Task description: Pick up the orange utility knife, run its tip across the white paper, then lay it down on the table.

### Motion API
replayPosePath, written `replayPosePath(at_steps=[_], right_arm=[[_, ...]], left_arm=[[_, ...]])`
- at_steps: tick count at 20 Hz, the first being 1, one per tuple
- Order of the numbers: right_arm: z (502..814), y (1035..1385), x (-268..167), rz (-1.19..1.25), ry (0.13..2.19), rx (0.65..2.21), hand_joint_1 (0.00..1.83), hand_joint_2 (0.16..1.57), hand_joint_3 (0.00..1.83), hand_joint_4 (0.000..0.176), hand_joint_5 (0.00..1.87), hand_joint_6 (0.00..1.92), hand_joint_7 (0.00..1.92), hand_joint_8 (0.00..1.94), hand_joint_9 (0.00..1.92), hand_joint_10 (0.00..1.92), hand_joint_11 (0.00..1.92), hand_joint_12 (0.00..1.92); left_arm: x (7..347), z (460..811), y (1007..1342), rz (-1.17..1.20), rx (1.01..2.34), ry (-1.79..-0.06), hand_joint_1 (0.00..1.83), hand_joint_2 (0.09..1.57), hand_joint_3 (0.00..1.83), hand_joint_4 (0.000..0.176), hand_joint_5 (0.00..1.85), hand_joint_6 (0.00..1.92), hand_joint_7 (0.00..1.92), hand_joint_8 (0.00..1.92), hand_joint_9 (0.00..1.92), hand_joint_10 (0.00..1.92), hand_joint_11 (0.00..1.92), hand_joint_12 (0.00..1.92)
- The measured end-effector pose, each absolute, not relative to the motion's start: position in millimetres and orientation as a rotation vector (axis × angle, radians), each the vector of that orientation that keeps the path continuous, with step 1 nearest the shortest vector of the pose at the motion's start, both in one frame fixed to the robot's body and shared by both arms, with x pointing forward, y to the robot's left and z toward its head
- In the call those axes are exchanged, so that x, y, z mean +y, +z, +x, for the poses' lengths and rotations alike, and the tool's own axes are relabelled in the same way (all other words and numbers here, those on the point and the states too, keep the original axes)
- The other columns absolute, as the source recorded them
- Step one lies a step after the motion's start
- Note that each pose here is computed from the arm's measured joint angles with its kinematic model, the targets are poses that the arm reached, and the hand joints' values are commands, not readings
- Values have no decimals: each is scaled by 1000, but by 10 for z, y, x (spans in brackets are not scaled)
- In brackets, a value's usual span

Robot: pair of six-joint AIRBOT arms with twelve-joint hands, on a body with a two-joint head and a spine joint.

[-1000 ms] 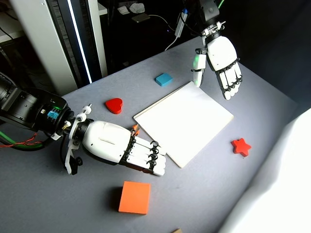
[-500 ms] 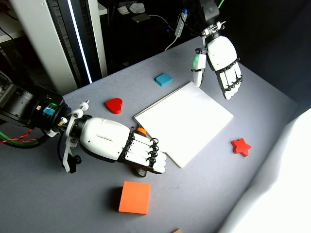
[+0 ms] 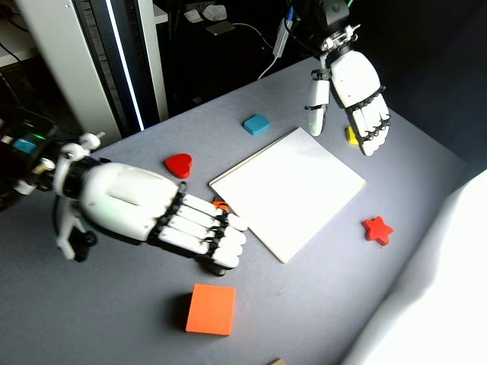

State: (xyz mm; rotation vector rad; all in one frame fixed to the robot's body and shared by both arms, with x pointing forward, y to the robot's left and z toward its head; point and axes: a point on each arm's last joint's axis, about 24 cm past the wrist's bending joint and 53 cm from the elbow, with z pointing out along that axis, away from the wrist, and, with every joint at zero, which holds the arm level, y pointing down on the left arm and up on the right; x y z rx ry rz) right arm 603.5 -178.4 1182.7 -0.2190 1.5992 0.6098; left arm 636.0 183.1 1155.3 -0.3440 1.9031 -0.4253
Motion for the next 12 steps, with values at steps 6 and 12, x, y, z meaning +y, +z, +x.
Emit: replayPosePath(at_steps=[6, 12], right_arm=[[5879, 11815, -2017, -110, 679, 1697, 0, 1043, 3, 0, 95, 41, 164, 66, 125, 56, 0, 0], [5808, 11744, -1948, -38, 802, 1749, 116, 1154, 8, 0, 402, 1253, 563, 1151, 383, 1460, 94, 1820]], left_arm=[[1792, 6393, 11698, -337, 1868, -438, 0, 1251, 1, 17, 147, 30, 224, 16, 197, 21, 0, 698], [1762, 6394, 11719, -340, 1864, -448, 102, 1260, 3, 0, 658, 22, 794, 50, 732, 292, 198, 1432]])
